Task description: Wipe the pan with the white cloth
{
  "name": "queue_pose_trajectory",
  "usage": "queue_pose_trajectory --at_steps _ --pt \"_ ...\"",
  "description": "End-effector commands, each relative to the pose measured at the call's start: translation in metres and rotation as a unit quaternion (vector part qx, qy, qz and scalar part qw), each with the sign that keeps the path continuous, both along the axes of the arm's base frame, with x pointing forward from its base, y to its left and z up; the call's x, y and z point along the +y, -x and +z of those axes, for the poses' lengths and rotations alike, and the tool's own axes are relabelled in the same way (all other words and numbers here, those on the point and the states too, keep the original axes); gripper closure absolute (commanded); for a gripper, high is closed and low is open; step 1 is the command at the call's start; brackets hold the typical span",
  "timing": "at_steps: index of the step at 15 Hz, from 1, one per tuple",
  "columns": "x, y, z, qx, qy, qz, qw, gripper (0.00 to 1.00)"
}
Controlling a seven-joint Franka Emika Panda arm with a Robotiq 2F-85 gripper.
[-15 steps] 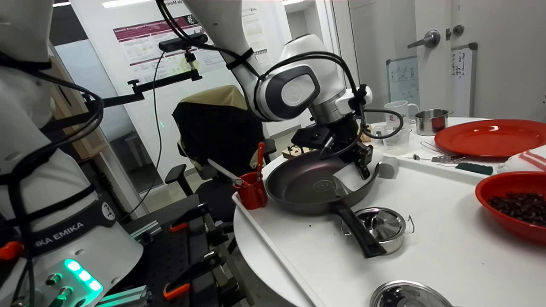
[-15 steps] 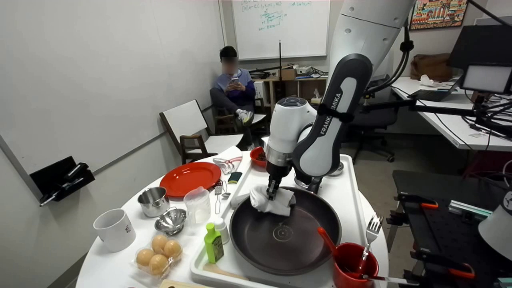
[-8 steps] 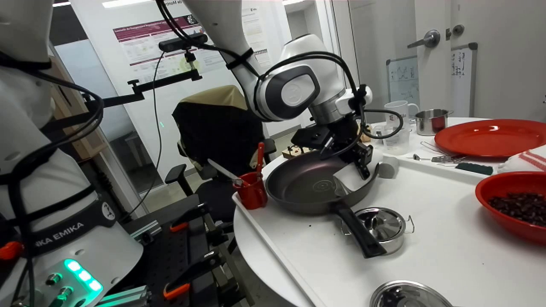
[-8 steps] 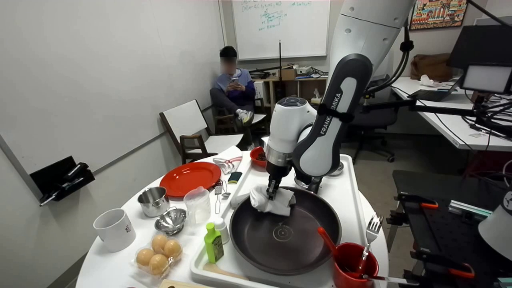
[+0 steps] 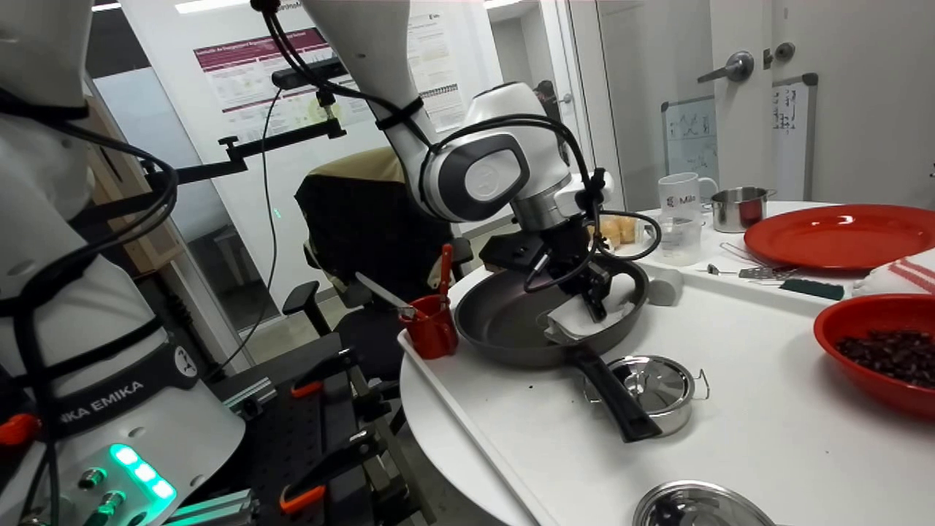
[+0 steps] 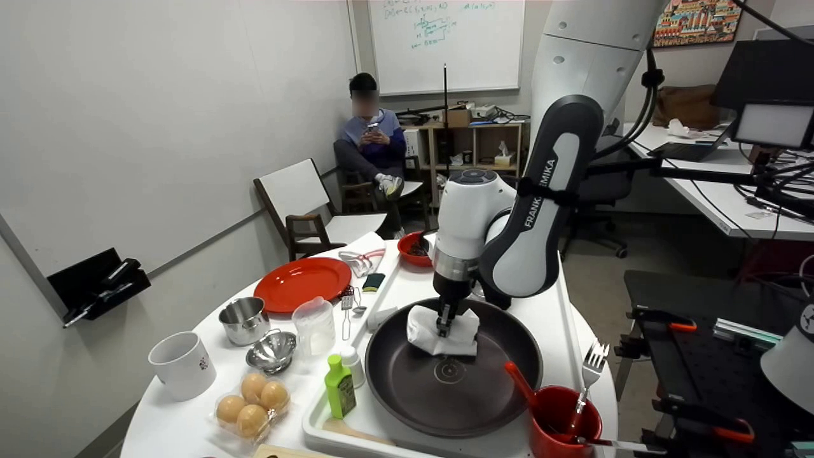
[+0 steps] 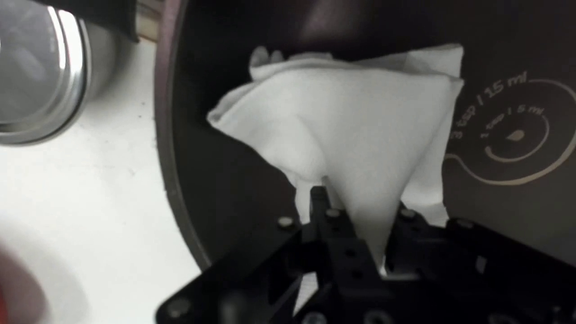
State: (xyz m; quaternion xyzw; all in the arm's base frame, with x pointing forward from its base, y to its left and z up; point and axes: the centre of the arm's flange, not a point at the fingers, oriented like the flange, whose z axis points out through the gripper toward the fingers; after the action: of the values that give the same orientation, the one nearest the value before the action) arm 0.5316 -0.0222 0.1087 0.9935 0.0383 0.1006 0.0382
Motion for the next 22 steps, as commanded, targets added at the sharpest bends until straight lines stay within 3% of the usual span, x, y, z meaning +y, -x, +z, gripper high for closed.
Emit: queue_pose_trajectory --at_steps 1,7,15,19,22 --pt "0.021 0.031 -0.012 0.020 -0.008 0.033 0.9992 0.91" --pt "0.054 0.052 -0.016 0.030 -0.012 0.081 0.9962 0.91" --pt "0.115 0.086 -0.022 0.036 -0.013 0.169 0.9848 0.91" --pt "0.118 0.095 -0.026 0.037 -0.004 0.184 0.9822 0.91" --pt "0.098 0.091 -0.023 0.031 0.006 0.168 0.9852 0.91"
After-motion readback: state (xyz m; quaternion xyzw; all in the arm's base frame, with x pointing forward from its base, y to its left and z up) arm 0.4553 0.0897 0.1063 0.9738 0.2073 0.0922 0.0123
